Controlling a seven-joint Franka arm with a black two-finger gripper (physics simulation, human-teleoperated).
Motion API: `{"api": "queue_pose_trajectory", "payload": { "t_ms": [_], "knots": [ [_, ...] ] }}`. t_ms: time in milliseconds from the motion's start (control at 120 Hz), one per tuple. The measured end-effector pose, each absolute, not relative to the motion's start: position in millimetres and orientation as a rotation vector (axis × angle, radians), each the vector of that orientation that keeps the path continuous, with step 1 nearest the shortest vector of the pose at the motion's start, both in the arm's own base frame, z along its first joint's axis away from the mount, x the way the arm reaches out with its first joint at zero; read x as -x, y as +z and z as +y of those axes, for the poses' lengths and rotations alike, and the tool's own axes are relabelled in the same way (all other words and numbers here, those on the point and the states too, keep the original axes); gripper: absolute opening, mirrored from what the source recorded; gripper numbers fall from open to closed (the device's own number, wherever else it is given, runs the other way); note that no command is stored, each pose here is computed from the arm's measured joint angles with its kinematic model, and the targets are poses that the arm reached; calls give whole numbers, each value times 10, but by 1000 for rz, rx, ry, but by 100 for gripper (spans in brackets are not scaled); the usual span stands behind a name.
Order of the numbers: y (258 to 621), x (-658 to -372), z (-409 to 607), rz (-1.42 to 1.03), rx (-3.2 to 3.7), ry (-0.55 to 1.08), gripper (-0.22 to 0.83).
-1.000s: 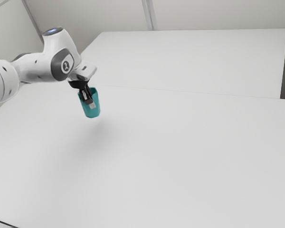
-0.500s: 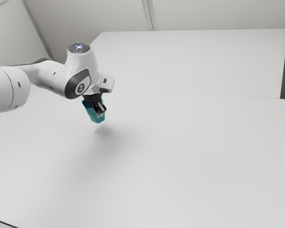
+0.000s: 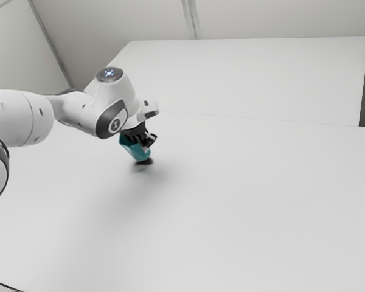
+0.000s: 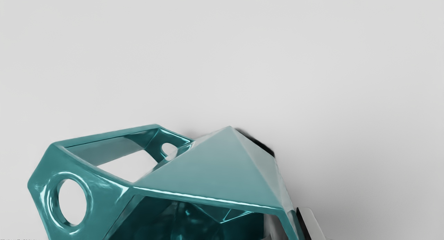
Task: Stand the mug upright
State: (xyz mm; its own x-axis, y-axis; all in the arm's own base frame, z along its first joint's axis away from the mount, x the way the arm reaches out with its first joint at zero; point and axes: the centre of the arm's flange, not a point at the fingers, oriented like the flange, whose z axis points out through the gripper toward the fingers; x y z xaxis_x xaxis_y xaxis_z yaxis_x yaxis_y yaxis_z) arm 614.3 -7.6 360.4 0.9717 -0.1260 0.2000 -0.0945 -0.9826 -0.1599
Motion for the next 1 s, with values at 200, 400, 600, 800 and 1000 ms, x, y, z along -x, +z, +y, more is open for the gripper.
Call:
{"api": "queue_pose_trajectory", "payload": {
  "t_ms": [200,400,600,800,1000],
  "knots": [
    [3529,-6154,-172,-8,3017,-365,-15],
    [3493,-6150,-203,-203,3074,-358,-15],
    [3366,-6153,-202,-312,3086,-328,-15],
    [3366,-6148,-276,-353,3098,-314,15],
    [3556,-6136,-277,-383,3097,-348,44]
  ]
}}
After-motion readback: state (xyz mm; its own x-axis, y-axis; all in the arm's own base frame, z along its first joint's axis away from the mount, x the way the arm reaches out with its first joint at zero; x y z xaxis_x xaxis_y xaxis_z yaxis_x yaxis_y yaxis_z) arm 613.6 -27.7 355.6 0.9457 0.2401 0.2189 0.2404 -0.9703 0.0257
